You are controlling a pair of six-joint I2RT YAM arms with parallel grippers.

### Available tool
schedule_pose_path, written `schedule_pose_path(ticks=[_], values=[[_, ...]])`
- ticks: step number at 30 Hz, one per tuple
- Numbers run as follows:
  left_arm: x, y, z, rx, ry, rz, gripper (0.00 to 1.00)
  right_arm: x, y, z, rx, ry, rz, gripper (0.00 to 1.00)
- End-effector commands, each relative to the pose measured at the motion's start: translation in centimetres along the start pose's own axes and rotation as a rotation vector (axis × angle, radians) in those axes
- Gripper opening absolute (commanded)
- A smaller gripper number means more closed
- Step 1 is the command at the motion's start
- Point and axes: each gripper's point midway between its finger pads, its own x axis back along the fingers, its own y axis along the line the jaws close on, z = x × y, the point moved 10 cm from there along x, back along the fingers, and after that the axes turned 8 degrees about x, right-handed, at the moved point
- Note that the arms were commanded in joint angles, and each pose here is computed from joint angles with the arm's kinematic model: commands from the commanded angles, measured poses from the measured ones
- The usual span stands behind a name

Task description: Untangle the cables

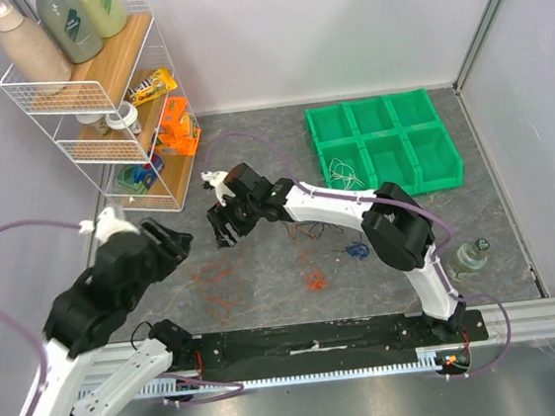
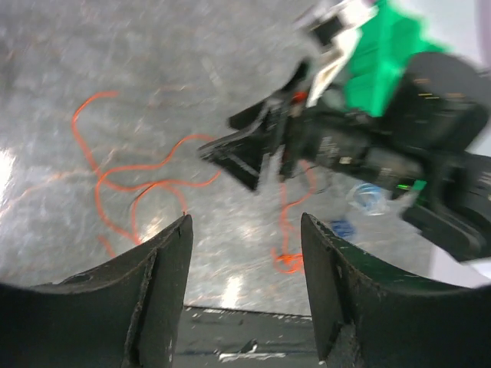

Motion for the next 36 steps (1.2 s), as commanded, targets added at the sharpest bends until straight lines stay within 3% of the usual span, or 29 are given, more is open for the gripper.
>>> schedule_pose_path(ticks=[1,8,17,20,23,25,29,30,36], values=[[3.0,-0.1,-2.2,-0.003,-0.160,0.220,0.65,-0.1,0.9,-0.8,0.300,0.028,-0.007,0.78],[4.2,-0.9,-2.8,-0.072,-0.152,0.287,0.68,-3.8,4.4,1.2,0.595,0.138,-0.141,0.79],[5.0,-0.6,-2.8,-0.096,-0.123,0.301,0.68,-6.1,6.8,3.5,0.784,0.220,-0.069,0.77],[5.1,-0.4,-2.7,-0.090,-0.126,0.300,0.68,-6.4,6.9,4.9,0.822,0.265,0.006,0.72],[5.1,-0.4,-2.7,-0.098,-0.122,0.300,0.68,-6.5,7.1,6.2,0.860,0.304,0.070,0.61],[5.1,-0.4,-2.7,-0.102,-0.119,0.288,0.68,-6.8,7.0,6.6,0.839,0.312,0.095,0.45],[5.2,-0.2,-2.8,-0.094,-0.123,0.278,0.68,-6.7,6.8,5.9,0.779,0.283,0.204,0.05],[5.3,-0.2,-2.8,-0.092,-0.127,0.279,0.68,-6.4,6.9,5.5,0.768,0.264,0.229,0.00],[6.3,-0.4,-4.0,-0.094,-0.197,0.277,0.67,-0.1,8.1,0.3,0.575,-0.033,0.313,0.00]])
